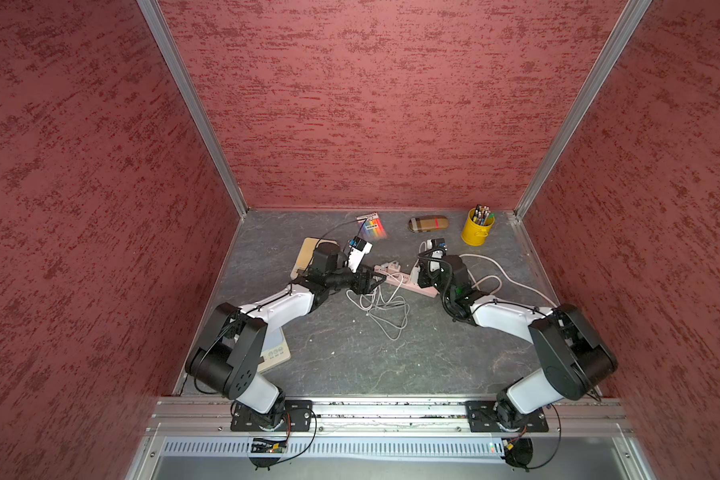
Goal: Charge the electronic scale
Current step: Insert the charging cable into the plug.
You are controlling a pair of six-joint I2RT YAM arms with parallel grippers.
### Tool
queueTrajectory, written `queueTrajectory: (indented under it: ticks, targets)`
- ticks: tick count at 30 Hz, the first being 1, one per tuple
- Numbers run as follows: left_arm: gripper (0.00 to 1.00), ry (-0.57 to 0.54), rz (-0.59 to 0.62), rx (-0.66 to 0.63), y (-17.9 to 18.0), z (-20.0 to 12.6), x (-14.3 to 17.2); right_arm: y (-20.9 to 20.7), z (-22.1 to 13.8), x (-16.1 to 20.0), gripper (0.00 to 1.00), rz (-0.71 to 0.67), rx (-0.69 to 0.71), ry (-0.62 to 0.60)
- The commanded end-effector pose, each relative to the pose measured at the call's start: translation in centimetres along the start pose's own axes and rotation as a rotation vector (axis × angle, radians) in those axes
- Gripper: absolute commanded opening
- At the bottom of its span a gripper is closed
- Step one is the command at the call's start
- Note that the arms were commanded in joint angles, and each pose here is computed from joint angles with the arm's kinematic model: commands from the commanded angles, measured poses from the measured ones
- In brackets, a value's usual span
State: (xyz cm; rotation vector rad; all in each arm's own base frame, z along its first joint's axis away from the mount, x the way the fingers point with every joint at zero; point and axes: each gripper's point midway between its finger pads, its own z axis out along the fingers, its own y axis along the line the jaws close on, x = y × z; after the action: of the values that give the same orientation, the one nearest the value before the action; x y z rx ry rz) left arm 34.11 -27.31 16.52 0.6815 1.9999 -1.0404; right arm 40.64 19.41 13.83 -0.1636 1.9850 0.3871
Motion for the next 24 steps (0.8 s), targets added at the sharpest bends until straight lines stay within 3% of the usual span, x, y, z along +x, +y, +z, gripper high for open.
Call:
queueTrajectory:
  ticks: [1, 24]
  targets:
    - [0.66, -0.023, 0.013, 0.003, -0.1, -0.6, -0.3, -0.4, 0.4, 1.8, 0.00, -0.003, 0.049, 0.067]
    - [0.66, -0.030, 0.008, -0.002, -0.1, -1.0, 0.0, -1.2, -0.8, 10.5, 0.00, -0.006, 0.121, 0.279]
